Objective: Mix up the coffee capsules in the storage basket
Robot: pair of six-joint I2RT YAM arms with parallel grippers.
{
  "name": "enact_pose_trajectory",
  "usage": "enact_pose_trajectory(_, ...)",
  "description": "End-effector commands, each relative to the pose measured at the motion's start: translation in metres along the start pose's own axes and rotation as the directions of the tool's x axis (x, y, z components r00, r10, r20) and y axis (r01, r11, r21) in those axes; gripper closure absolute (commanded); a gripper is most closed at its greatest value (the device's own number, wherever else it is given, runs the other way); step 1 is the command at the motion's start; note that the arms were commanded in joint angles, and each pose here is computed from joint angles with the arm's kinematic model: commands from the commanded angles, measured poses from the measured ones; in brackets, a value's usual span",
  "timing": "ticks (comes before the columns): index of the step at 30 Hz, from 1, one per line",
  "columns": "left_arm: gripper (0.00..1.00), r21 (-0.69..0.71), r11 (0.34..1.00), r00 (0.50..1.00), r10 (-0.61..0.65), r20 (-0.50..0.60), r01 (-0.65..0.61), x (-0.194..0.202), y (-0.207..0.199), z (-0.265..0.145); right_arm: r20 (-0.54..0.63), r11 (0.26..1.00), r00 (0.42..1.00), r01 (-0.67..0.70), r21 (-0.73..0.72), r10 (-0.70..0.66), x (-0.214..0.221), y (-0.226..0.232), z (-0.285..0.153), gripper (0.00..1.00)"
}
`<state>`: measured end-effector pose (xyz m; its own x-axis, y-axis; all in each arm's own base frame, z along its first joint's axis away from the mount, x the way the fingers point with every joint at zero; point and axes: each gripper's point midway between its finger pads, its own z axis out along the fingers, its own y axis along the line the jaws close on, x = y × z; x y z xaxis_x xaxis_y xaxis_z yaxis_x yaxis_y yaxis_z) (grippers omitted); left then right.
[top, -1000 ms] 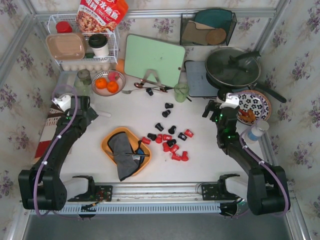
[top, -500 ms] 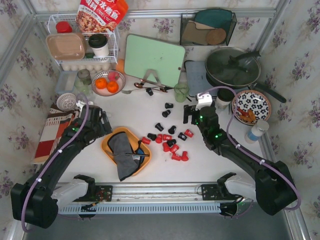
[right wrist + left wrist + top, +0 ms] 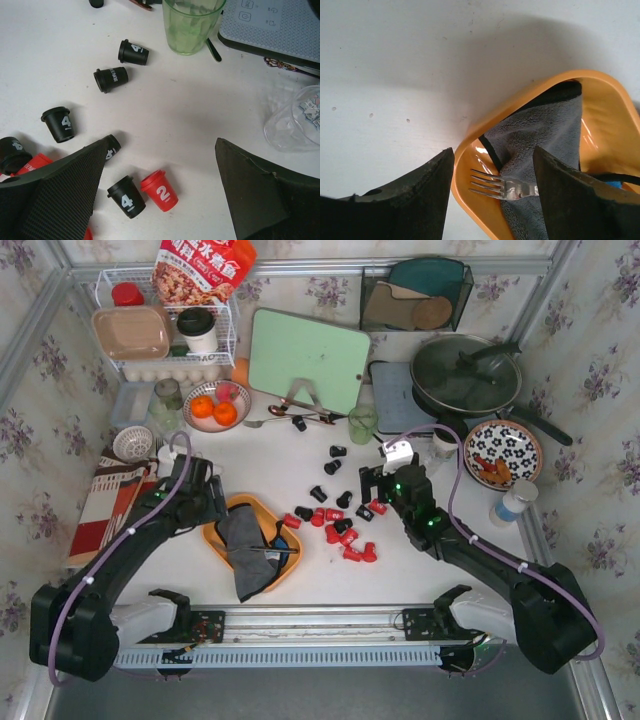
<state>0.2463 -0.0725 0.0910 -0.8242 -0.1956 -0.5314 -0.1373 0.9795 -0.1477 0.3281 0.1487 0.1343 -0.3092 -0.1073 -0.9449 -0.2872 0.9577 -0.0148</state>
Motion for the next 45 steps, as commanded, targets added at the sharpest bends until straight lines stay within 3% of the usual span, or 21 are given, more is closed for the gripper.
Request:
enact_pose_trajectory(1,0.34,-0.021,1.0,0.999,0.022,-0.04,-0.022,0.004,0.003,0.007,0.064,0.999,0.998,-0.017,-0.031,0.019,-0.012,0.005,-0.002,0.03)
enact_pose_trajectory(26,0.42,-0.017,0.999,0.992,0.026,-0.122,-0.028,0.034,0.008,0.022,0.075,0.998,0.996,-0.036,-0.047,0.039,-0.01,0.007,-0.008,0.03)
enact_pose_trajectory(41,0.86,-0.026,0.999,0.987,0.027,-0.159,-0.032,0.039,0.009,0.023,0.065,0.998,0.997,-0.03,-0.046,0.033,-0.009,0.007,-0.008,0.03)
enact_pose_trajectory(45,0.92,-0.038,0.999,0.988,0.025,-0.152,-0.031,0.037,0.01,0.02,0.06,0.999,0.998,-0.027,-0.047,0.03,-0.008,0.007,-0.007,0.03)
